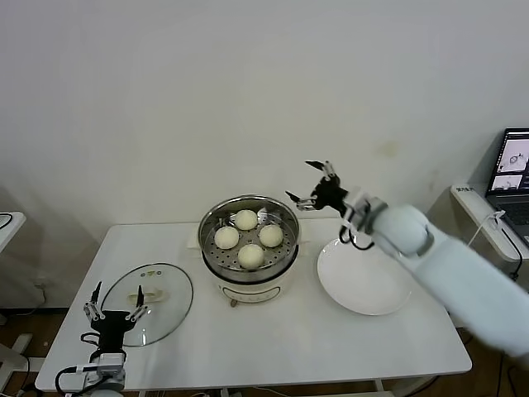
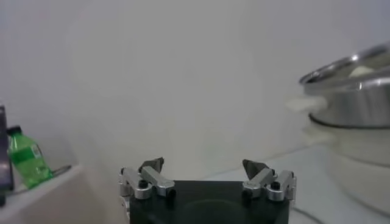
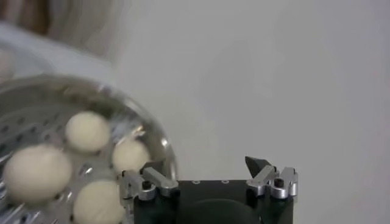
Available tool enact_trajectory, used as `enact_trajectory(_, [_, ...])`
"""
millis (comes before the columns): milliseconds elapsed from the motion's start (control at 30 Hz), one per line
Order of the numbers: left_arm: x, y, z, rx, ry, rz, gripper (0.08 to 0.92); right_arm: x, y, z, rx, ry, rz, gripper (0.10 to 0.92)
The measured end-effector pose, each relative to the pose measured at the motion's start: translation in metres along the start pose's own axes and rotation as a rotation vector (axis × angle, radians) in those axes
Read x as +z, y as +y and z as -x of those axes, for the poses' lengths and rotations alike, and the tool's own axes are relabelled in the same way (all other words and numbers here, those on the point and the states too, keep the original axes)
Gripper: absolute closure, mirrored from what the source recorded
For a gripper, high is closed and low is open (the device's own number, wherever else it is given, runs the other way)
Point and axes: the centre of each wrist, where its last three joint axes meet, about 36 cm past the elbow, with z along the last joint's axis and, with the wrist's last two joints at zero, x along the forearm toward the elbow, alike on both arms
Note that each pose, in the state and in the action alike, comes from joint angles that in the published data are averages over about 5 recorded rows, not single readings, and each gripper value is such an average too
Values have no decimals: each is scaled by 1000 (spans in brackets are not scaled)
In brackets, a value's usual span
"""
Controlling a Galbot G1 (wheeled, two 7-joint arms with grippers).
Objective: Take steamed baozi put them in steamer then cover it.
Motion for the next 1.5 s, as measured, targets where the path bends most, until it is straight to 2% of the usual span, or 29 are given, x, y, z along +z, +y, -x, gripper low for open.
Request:
enact_trajectory(167, [17, 2, 4, 17, -14, 119, 177, 26, 22, -42, 156, -92, 109, 199])
enact_trajectory(300, [30, 4, 8, 43, -23, 225, 177, 49, 41, -79, 279, -124, 205, 200])
enact_trajectory(500, [45, 7, 16, 93, -51, 405, 177, 95, 74, -145, 435, -92, 335, 199])
enact_trajectory(767, [62, 10, 31, 169, -59, 634, 177, 131, 116, -220, 542, -53, 420, 199])
enact_trajectory(967, [72, 14, 41, 206, -48, 759, 177, 139, 133, -249, 587, -49, 442, 200])
enact_trajectory(1500, [78, 17, 68, 220, -46, 885, 177, 143, 159, -277, 644, -41, 511, 200])
